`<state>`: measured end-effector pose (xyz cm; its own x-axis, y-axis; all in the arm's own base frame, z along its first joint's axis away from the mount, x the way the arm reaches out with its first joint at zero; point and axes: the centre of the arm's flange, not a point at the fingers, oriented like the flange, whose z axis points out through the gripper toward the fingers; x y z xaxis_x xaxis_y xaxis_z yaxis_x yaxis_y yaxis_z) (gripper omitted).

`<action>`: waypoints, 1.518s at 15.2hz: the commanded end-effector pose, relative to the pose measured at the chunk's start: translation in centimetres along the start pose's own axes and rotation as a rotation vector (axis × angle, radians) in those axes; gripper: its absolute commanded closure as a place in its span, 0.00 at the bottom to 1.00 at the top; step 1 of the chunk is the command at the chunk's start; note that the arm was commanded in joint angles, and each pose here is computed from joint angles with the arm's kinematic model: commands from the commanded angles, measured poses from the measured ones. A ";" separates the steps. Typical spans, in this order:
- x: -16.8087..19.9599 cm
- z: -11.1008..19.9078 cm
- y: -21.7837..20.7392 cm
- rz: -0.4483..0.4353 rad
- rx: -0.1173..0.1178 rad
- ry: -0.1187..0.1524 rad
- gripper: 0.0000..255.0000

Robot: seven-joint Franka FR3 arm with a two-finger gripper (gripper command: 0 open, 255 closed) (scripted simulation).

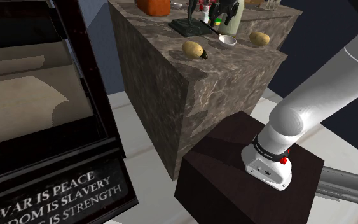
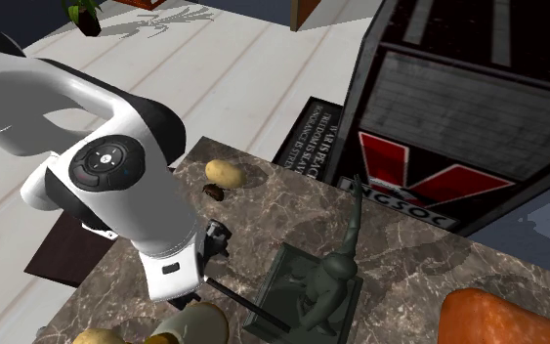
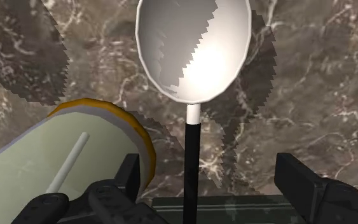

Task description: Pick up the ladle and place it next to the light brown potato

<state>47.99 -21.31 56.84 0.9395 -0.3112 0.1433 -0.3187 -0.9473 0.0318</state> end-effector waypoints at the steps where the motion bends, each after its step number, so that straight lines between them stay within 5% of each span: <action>1: 0.1 1.0 0.1 0.010 -0.029 -0.072 0.00; 7: -0.1 4.5 0.2 0.010 -0.029 -0.072 0.00; 15: -0.1 4.5 0.2 0.010 -0.029 -0.072 0.00; 16: 0.0 4.6 0.2 0.011 -0.029 -0.071 1.00; 23: -0.3 3.6 -1.1 0.010 -0.031 -0.071 1.00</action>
<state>48.24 -20.78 54.68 0.9378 -0.3299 0.1081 -0.3377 -0.9392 0.0628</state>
